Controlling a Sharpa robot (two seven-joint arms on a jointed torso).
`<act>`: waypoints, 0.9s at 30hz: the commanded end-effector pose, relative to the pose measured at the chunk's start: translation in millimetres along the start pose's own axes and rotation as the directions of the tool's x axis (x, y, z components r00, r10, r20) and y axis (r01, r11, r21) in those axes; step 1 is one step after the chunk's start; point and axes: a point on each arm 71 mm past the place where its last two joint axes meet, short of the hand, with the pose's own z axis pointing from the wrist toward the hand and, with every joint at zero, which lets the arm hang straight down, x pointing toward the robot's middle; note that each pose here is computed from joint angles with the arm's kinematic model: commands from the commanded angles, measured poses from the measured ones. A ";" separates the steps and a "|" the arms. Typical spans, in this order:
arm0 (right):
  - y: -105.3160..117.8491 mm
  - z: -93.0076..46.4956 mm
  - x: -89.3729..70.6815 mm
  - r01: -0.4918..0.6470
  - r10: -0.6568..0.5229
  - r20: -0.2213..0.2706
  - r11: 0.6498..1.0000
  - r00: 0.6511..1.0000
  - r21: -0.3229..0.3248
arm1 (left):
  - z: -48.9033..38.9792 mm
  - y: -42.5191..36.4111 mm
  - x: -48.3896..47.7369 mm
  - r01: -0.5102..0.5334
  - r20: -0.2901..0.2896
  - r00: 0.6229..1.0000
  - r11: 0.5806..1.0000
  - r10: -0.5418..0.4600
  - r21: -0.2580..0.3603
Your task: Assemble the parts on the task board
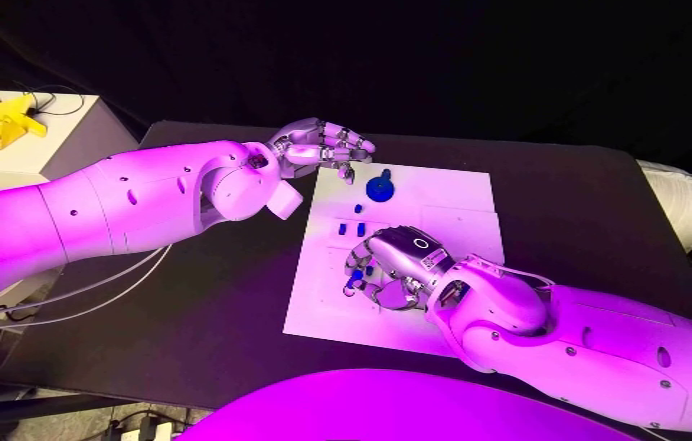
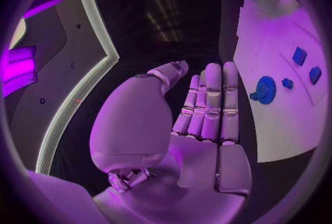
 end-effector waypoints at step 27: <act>-0.8 5.2 14.2 0.028 -0.029 -0.070 1.000 0.997 -0.006 | -0.2 -0.9 2.0 0.008 -0.022 1.000 1.000 -0.008 0.010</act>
